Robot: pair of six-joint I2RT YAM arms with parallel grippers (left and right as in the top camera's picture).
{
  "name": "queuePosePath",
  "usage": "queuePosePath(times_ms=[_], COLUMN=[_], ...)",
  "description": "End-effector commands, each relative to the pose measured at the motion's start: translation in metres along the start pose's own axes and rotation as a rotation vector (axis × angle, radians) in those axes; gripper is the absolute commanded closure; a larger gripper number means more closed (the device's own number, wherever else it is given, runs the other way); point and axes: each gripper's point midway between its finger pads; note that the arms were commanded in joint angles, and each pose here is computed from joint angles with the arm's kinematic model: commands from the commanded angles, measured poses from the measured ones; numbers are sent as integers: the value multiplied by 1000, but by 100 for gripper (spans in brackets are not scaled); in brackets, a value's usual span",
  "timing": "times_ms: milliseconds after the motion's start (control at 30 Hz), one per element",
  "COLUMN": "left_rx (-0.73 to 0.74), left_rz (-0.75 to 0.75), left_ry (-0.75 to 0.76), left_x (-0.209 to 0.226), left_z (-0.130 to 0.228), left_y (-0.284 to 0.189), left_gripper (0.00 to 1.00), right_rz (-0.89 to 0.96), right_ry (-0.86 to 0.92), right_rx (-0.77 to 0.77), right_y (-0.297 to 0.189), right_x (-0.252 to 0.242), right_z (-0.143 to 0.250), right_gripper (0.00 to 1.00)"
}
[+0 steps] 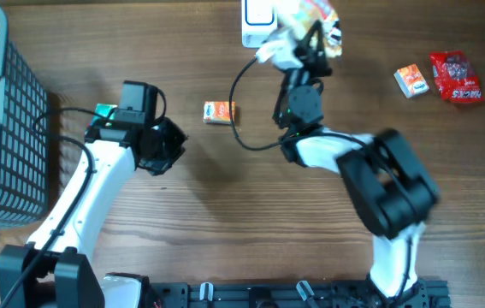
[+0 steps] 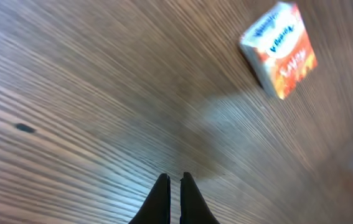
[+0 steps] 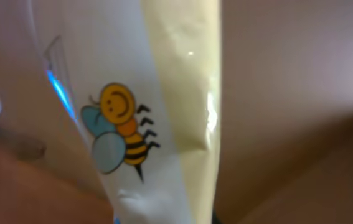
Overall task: Scan the item barcode
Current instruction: 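Lift the wipes pack up to the white scanner with the right gripper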
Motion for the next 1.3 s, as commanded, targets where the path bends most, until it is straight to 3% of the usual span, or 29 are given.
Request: queuePosePath(times_ms=[0, 133, 400, 700, 900, 1100, 1267], left_rx=[-16, -6, -14, -11, -16, -12, -7], left_rz=[-10, -31, -14, -19, -10, -17, -16], left_ry=[44, 63, 68, 66, 68, 62, 59], left_x=[6, 11, 7, 8, 6, 8, 8], left_z=[-5, -3, -5, -4, -5, -4, -3], left_y=[-4, -4, -4, -4, -4, -4, -4], left_gripper=[96, 96, 96, 96, 96, 96, 96], right_rz=[-10, 12, -53, 7, -53, -112, -6], right_ry=[-354, -341, -363, -274, -148, -150, -125], right_rx=[-106, -22, -128, -4, 38, 64, 146], right_y=[13, 31, 41, 96, 105, 104, 114], right_x=[44, 48, 67, 42, 53, 71, 41], right_z=[-11, 1, -6, 27, 32, 40, 61], right_gripper=[95, 96, 95, 95, 95, 95, 95])
Point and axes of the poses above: each gripper's point midway between its finger pads, its own y axis out along the fingers, its own x axis along the line the jaws close on, z = x × y, and after that the axes turned 12 degrees about -y, right-handed
